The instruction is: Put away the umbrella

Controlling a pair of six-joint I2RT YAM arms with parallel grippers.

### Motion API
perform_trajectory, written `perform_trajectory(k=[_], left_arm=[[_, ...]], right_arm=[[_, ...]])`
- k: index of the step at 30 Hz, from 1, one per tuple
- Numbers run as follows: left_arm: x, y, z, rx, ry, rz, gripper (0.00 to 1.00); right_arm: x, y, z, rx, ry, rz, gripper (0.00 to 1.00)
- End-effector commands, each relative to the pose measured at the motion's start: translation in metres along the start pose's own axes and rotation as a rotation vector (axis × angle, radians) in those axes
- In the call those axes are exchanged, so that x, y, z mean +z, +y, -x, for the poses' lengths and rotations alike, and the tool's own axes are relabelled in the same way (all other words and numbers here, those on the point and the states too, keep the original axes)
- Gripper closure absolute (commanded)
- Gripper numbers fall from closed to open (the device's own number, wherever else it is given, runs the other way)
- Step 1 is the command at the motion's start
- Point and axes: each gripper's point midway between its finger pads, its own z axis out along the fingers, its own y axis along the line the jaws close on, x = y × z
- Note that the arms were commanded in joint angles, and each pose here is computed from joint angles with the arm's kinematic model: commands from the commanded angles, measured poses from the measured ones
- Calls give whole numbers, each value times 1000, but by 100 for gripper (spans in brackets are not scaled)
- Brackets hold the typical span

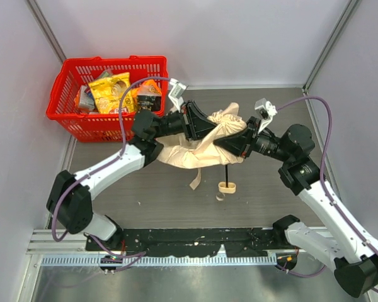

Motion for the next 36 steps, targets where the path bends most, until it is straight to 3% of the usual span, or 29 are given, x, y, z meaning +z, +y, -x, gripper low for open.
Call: perform_trajectory(k=[1, 3, 5, 6, 7, 9, 13, 16, 22, 31, 32, 35, 36], left_arm=[[6, -86, 18, 115, 12, -172, 71], [0, -80, 24, 140, 8, -76, 40], [-12, -78, 33, 177, 0, 26, 26], [-20, -76, 38, 209, -6, 74, 12], [-29, -73, 42, 220, -15, 143, 5], [-50, -65, 51, 265, -36, 291, 2], [-94, -63, 47, 334, -12, 516, 9], [-116, -50, 21, 320, 83, 607, 0], [-141, -17, -23, 223, 189, 712, 0], [-119, 2, -46, 89, 177, 589, 0], [-113, 3, -48, 63, 177, 559, 7], [-86, -10, -31, 32, 105, 419, 49], [-75, -18, -21, 51, 69, 363, 56]], right_arm=[[0, 13, -30, 8, 65, 81, 99], [-6, 12, -31, -33, 53, 56, 99], [-15, 15, -31, -90, 32, 43, 99], [-21, 17, -30, -134, 15, 36, 99], [-23, 15, -33, -146, 14, 20, 99], [-30, 16, -36, -198, 12, 15, 99], [-41, 24, -36, -294, -39, 27, 99], [-46, 30, -31, -325, -66, 34, 99], [-47, 40, -21, -336, -66, 68, 99], [-52, 50, -8, -354, -77, 70, 99], [-52, 50, -8, -354, -77, 71, 99], [-49, 49, -10, -342, -58, 76, 99], [-49, 47, -10, -349, -55, 69, 99]])
